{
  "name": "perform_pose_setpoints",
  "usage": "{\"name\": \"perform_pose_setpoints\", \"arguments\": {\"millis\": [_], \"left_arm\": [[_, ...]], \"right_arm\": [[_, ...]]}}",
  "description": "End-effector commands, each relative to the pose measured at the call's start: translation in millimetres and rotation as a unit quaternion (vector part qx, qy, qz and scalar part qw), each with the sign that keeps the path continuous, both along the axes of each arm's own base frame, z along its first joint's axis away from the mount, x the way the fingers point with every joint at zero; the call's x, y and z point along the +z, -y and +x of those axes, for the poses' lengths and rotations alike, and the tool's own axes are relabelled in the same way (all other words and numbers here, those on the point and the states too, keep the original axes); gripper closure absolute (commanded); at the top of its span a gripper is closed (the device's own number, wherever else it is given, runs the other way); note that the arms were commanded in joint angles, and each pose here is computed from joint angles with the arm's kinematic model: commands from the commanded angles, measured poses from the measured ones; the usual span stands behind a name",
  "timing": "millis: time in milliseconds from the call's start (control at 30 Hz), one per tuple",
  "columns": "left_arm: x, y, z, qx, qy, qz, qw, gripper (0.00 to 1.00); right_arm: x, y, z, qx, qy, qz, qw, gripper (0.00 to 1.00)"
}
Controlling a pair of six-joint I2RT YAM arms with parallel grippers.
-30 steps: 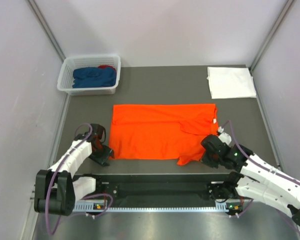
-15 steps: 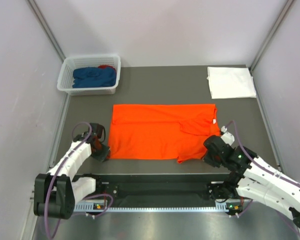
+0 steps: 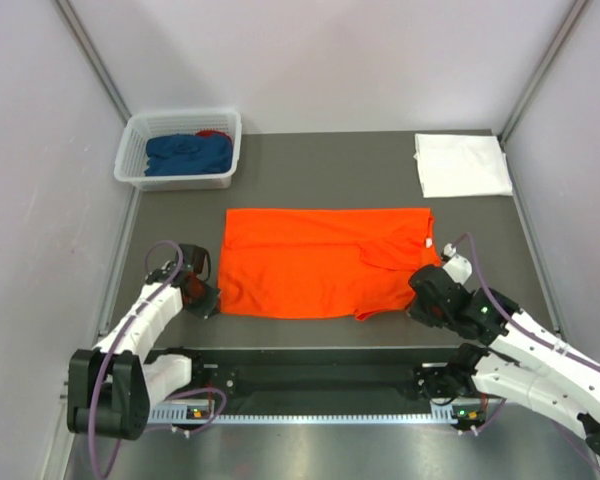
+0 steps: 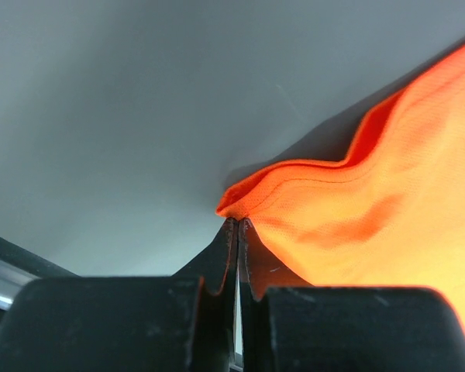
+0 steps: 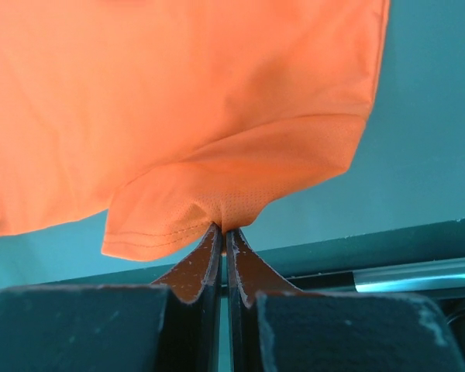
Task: Fold and stack the t-shirts
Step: Fold the tshirt
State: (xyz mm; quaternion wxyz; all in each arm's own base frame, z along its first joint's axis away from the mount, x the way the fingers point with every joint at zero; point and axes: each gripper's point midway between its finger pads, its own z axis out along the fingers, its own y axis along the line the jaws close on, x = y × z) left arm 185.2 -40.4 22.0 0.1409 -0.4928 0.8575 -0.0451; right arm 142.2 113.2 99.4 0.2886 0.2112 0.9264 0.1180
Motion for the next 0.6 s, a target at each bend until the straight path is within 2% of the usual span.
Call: {"name": "perform_pose_setpoints", "arguments": {"millis": [0,233,567], "left_arm": [[24.6,1.8,23.9,-0.009,0.059,-0.003,0.998,1.0],[49.8,-14.5,19.4,0.03,0.063,0.033,0.997,1.0],[56.9,-4.5,40.6,0.026,0.068,0.011,0.997,1.0]], "right_arm": [[23.3,-8.6,12.1,0.026,0.039,0.002,0.999,1.0],[33.0,-13.2,14.3,0.056,0.055,0.002,0.997,1.0],[64.1,-9.4,34.0,0.064,0.112,-0.028,0.991,1.0]]}}
